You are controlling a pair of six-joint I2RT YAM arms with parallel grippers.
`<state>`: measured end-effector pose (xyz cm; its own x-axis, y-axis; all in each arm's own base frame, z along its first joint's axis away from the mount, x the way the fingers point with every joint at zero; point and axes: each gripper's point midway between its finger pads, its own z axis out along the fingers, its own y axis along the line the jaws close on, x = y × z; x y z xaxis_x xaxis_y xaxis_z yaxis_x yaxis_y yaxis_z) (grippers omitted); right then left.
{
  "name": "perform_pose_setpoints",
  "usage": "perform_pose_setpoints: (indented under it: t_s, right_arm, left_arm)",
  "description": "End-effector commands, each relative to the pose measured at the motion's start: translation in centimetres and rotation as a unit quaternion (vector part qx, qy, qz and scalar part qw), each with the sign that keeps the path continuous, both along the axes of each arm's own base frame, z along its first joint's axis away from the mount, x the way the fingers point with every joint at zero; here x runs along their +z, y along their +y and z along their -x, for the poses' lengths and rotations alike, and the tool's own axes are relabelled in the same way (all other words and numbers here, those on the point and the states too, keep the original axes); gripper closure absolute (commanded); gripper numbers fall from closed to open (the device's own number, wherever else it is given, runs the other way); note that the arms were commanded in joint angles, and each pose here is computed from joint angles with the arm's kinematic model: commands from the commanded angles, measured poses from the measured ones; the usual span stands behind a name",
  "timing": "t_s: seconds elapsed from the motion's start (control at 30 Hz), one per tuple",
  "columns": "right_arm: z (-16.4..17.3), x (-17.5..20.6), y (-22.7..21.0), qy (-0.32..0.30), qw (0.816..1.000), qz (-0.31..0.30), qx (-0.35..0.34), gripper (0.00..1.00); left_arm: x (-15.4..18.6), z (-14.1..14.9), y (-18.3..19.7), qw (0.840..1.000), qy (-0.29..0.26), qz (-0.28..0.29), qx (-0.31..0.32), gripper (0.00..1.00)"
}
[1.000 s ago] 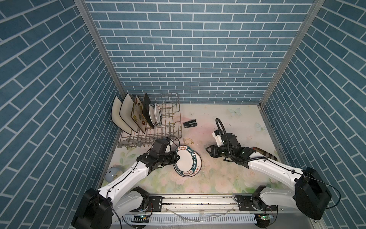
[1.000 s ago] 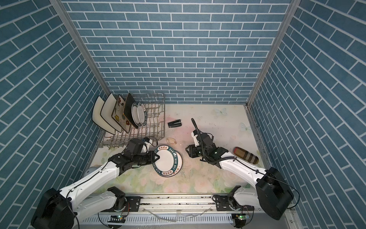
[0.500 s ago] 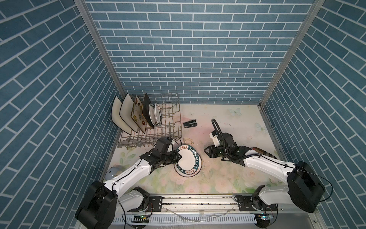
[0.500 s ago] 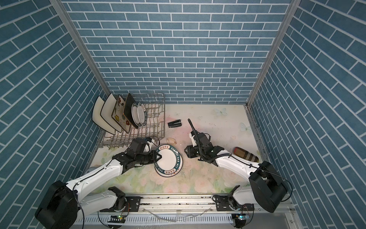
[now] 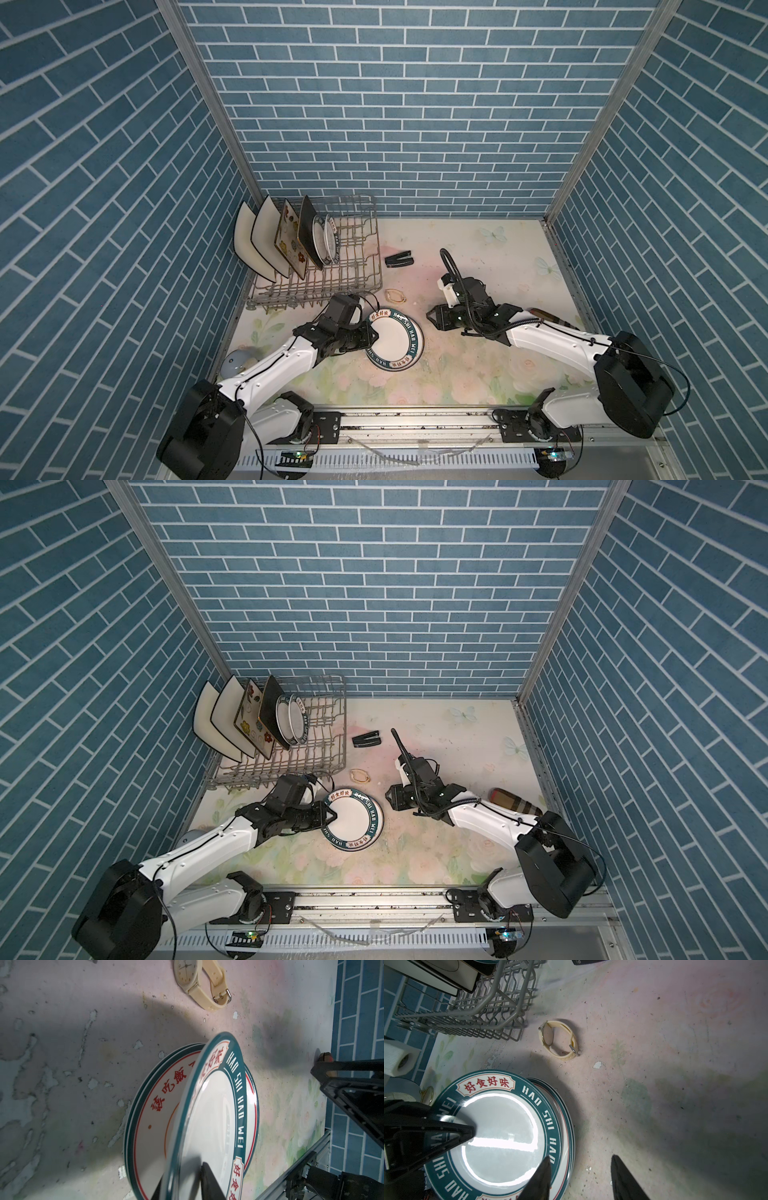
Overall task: Unload the plates from the dish rack
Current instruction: Place a plate on the plates.
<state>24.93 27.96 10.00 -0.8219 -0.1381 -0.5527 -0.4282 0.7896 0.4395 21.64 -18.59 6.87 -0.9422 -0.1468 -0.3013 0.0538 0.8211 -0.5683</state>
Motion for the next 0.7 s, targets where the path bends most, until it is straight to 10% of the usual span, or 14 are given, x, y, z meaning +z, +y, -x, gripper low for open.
perform_pose_setpoints:
  t_s: [0.0, 0.67]
  right_arm:
    - [-0.4, 1.5, 1.0, -0.006, 1.000, -0.016, 0.001, 0.52]
    - [-0.1, 0.8, 1.0, 0.000, 1.000, -0.009, 0.006, 0.52]
  left_arm:
    - [-0.6, 0.7, 0.5, 1.000, 0.004, -0.017, -0.006, 0.75]
    - [-1.6, 1.8, 1.7, 0.998, 0.024, -0.058, -0.019, 0.70]
